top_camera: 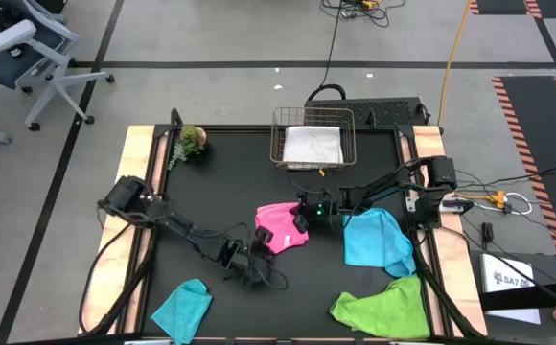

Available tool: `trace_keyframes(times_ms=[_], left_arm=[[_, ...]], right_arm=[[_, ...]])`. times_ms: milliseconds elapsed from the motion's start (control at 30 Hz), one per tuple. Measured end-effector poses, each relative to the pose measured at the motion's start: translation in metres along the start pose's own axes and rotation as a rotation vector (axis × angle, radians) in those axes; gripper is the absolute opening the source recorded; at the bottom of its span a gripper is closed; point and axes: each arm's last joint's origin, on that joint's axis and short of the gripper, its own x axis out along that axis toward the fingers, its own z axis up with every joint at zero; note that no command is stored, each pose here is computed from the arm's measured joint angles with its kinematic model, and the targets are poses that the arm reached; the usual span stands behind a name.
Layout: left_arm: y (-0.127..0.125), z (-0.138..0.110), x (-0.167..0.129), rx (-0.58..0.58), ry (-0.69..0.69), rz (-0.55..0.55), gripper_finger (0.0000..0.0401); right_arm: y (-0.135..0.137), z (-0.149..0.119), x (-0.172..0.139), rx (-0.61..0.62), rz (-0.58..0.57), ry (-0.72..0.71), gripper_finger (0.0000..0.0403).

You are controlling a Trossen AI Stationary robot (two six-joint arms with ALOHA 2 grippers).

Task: Fold microfiber towels
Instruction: Fold the pink towel

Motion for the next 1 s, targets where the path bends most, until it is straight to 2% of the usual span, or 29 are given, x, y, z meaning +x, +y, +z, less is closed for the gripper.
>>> trace_keyframes(times_ms=[100, 267, 500, 800, 1000], left_arm=[[0.005, 0.001, 0.0, 0.008, 0.025, 0.099, 0.009], [0.014, 0.014, -0.004, -0.018, -0.003, 0.138, 0.009], [0.008, 0.011, -0.005, -0.054, 0.006, 0.036, 0.009], [0.011, 0.006, -0.003, -0.111, 0.038, 0.019, 0.009], [0.014, 0.0, 0.01, -0.163, 0.065, 0.004, 0.009]], right_arm=[[0.0, 0.0, 0.0, 0.01, 0.0, 0.002, 0.0], [0.0, 0.0, 0.0, 0.01, 0.001, 0.002, 0.0], [0.0, 0.0, 0.0, 0.01, 0.004, 0.0, 0.0], [0.0, 0.0, 0.0, 0.011, 0.006, -0.003, 0.0], [0.001, 0.0, 0.0, 0.009, 0.007, -0.002, 0.0]])
